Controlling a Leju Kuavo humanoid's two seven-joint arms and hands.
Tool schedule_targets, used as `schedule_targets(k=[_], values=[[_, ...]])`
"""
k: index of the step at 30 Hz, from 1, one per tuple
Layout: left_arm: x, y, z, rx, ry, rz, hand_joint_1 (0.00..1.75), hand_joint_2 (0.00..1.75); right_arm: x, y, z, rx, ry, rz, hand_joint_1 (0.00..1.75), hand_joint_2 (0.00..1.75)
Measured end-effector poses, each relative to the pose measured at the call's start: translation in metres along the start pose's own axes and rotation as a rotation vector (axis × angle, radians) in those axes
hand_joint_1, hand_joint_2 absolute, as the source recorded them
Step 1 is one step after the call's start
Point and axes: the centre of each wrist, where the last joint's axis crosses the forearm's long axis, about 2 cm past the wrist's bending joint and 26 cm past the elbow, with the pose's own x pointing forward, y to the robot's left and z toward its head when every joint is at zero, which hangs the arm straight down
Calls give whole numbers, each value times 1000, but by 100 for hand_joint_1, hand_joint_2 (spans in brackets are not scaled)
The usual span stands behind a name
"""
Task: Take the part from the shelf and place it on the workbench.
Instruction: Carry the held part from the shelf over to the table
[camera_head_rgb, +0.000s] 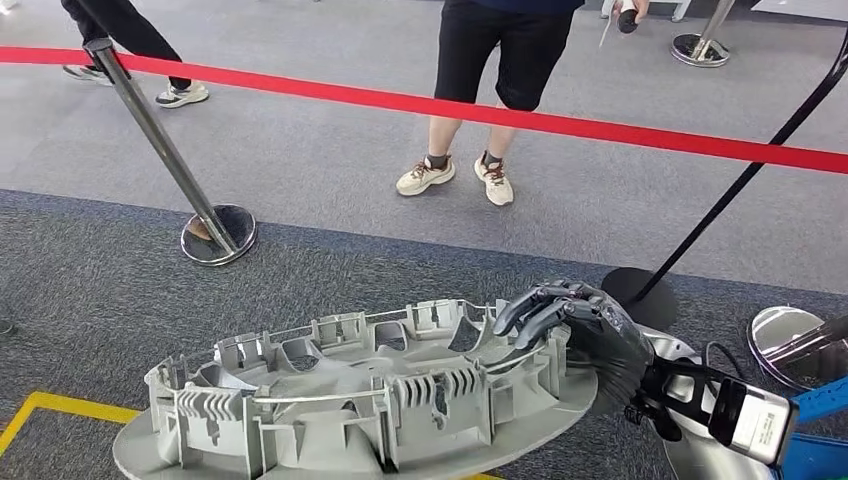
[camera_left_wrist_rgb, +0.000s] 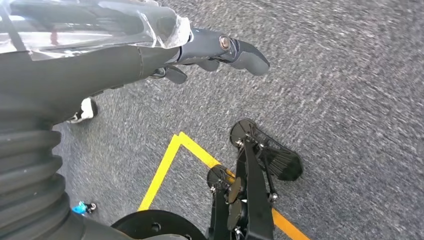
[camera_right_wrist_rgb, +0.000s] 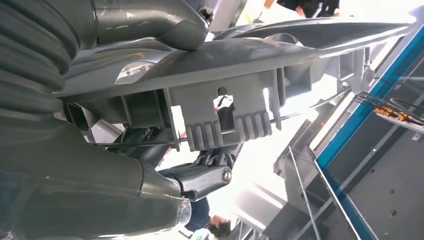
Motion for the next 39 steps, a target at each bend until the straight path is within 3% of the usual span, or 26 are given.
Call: schedule_targets(k=[9,17,27,39], values=[[-2,3,0,41,60,37,0,175,-3,-3,-9,18,-27,50,175,175],[-12,1,3,40,113,16,0,175,13,10,-10,38,-86,154,175,175],[-9,0,2,25,37,49,0,175,20,15,-7,39,-106,94,175,175],[-9,1,2,31,41,84,0,175,23,-8,-3,50,-139,42,175,175]])
